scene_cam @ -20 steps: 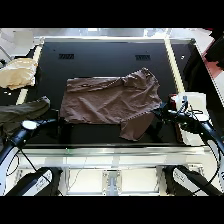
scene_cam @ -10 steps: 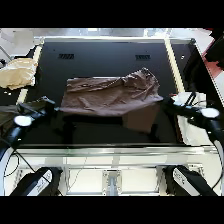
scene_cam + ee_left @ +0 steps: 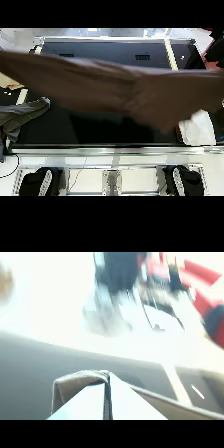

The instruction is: Fold the shirts.

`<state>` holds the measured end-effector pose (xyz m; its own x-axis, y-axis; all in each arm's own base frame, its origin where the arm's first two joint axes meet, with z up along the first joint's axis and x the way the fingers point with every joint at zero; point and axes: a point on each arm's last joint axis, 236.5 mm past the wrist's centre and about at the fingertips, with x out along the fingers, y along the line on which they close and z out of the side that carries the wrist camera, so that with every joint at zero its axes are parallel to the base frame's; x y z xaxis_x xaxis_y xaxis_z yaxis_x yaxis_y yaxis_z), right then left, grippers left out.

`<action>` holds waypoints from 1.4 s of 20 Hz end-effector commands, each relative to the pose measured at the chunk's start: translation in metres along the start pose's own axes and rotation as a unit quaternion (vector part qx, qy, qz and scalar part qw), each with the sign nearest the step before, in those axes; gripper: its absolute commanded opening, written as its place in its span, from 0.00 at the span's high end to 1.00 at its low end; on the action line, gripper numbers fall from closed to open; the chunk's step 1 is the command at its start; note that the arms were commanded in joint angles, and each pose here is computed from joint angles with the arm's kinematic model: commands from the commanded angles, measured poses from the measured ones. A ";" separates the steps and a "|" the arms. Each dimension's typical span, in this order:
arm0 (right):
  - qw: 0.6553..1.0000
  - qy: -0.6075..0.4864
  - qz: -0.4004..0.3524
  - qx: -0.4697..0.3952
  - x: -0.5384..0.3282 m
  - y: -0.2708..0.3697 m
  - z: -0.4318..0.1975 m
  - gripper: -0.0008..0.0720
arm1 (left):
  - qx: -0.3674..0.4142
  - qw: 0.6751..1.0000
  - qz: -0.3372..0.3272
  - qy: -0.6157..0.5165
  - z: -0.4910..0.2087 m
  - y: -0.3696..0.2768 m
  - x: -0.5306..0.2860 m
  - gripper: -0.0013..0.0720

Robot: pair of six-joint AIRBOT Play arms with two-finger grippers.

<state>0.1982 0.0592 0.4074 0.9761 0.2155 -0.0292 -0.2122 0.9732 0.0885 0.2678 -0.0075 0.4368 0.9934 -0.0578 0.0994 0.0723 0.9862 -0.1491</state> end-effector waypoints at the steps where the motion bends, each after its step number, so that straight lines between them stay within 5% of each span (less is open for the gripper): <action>1: 0.997 -0.062 -0.023 -0.038 -0.034 0.009 0.066 0.97 | 0.090 0.994 0.039 -0.045 0.084 -0.001 -0.026 0.97; 4: 0.999 0.040 -0.015 -0.011 0.041 -0.025 0.030 0.97 | 0.066 0.992 0.027 0.100 0.011 0.016 0.038 0.97; 9: 0.959 0.257 0.076 0.090 0.187 -0.066 -0.113 0.96 | 0.020 0.925 0.014 0.380 -0.191 0.050 0.125 0.97; 16: 0.917 0.358 0.045 0.172 0.338 -0.109 -0.306 0.96 | -0.017 0.879 0.033 0.476 -0.376 0.091 0.218 0.97; 23: 0.934 0.326 0.022 0.146 0.398 -0.120 -0.332 0.96 | -0.074 0.889 0.071 0.446 -0.416 0.103 0.252 0.97; 28: 0.865 0.493 0.026 0.091 0.329 -0.118 -0.373 0.96 | -0.077 0.830 0.052 0.550 -0.441 0.079 0.201 0.97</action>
<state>0.5643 0.0579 0.0423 0.5929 0.3694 -0.7156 -0.1707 0.9260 0.3366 0.5368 0.0017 0.0261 0.5679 -0.1337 -0.8121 -0.0961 0.9692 -0.2268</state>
